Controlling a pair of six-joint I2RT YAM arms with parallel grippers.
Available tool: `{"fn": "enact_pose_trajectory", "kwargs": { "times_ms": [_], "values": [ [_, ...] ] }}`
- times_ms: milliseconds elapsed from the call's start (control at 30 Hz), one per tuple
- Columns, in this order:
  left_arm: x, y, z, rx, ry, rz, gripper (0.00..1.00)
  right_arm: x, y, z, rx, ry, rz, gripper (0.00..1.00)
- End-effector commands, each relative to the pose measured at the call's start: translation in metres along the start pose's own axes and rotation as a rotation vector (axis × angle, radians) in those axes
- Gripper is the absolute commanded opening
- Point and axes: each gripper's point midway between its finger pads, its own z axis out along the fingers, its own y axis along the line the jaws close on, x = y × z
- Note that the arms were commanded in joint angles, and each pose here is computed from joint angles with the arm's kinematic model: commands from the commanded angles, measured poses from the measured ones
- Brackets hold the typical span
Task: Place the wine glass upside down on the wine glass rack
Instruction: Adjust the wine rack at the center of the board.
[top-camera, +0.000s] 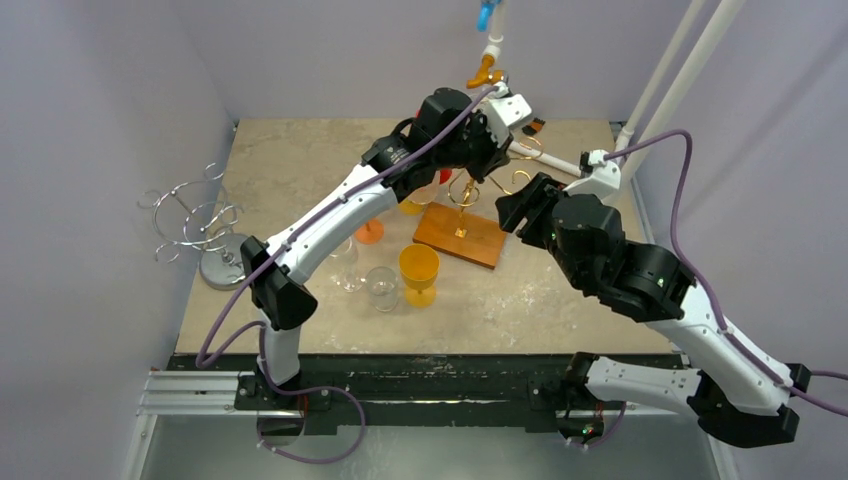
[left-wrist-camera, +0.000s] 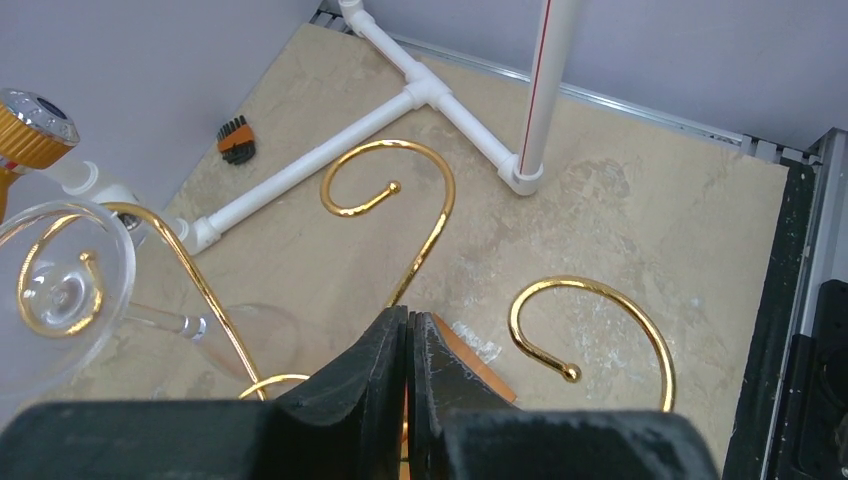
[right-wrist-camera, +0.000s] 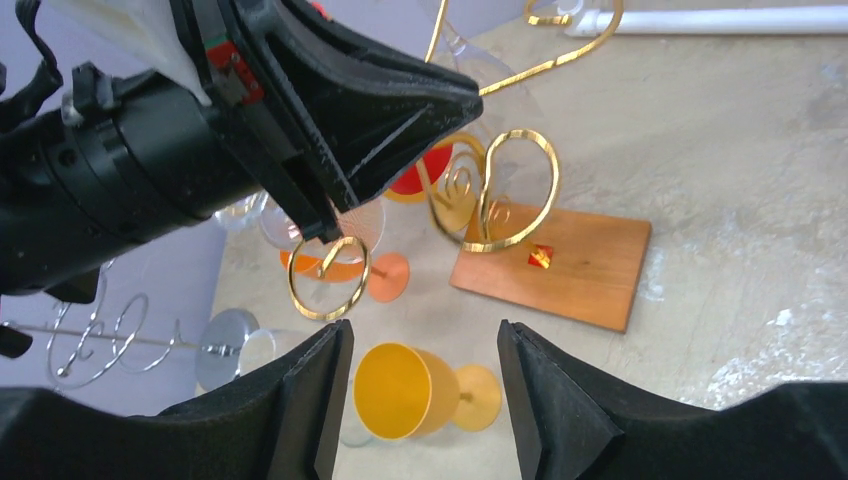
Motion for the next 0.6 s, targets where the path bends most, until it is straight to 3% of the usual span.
{"fn": "enact_pose_trajectory", "kwargs": {
  "times_ms": [0,200,300,367,433,567],
  "values": [
    [-0.046,0.001,-0.032,-0.013,-0.104,0.026,0.08,-0.026,-0.003,-0.002,0.039,-0.062,-0.039,0.63],
    [-0.053,0.005,-0.044,-0.029,-0.117,0.034,0.10,-0.035,-0.009,0.000,0.050,-0.067,-0.041,0.62],
    [-0.058,0.009,-0.055,-0.040,-0.126,0.039,0.15,-0.037,-0.014,0.001,0.056,-0.067,-0.041,0.62],
    [-0.063,0.011,-0.064,-0.052,-0.129,0.053,0.29,-0.038,-0.016,0.000,0.060,-0.066,-0.049,0.62],
    [-0.071,0.013,-0.079,-0.069,-0.129,0.081,0.51,-0.033,-0.020,0.001,0.083,-0.038,-0.083,0.63],
    [-0.069,0.023,-0.111,-0.122,-0.064,0.130,0.73,-0.007,-0.034,0.001,0.107,0.057,-0.162,0.69]
  ]
}}
